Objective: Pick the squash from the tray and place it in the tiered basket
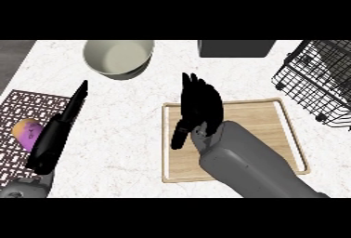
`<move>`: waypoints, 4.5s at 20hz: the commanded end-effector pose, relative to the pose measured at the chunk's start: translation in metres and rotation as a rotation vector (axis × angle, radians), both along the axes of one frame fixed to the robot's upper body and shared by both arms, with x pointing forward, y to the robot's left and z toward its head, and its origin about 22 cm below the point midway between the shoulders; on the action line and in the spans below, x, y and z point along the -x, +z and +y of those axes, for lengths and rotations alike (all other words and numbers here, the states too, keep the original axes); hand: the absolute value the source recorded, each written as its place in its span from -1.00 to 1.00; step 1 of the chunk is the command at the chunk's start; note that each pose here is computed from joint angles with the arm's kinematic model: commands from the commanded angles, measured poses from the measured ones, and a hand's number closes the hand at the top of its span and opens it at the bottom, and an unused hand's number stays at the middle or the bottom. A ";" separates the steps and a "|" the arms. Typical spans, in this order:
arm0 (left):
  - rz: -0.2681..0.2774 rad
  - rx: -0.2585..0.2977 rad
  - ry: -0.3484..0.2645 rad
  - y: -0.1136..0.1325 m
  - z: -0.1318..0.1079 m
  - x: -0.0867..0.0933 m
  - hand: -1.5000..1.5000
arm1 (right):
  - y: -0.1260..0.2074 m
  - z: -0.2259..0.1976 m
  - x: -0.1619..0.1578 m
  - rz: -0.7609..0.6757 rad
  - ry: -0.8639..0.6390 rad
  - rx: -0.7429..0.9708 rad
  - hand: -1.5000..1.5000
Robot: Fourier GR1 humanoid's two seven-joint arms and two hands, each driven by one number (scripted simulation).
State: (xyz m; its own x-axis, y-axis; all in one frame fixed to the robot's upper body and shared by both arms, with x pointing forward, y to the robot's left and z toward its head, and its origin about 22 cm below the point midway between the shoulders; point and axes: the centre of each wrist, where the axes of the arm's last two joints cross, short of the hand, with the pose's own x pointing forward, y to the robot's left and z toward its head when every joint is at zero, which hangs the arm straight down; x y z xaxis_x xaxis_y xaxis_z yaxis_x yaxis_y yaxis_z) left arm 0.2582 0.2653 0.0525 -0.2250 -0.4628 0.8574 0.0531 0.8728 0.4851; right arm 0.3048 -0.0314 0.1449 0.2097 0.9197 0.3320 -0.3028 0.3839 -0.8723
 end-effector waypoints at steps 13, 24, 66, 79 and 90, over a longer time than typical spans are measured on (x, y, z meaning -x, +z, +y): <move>-0.008 0.000 0.004 0.003 -0.007 -0.003 0.00 | -0.053 0.020 -0.019 0.206 -0.273 0.344 -1.00; 0.005 0.003 0.021 -0.007 -0.001 -0.001 0.00 | -0.071 0.006 -0.010 0.297 -0.273 0.358 -1.00; 0.001 0.023 -0.007 -0.006 0.001 -0.007 0.00 | -0.135 -0.042 0.024 0.116 -0.299 0.224 1.00; 0.000 -0.011 0.027 -0.012 0.010 0.007 0.00 | -0.083 -0.102 0.017 -0.145 -0.308 0.359 1.00; 0.017 0.012 0.141 -0.010 0.032 0.019 0.00 | -0.019 -0.403 0.046 -0.302 -0.657 0.338 1.00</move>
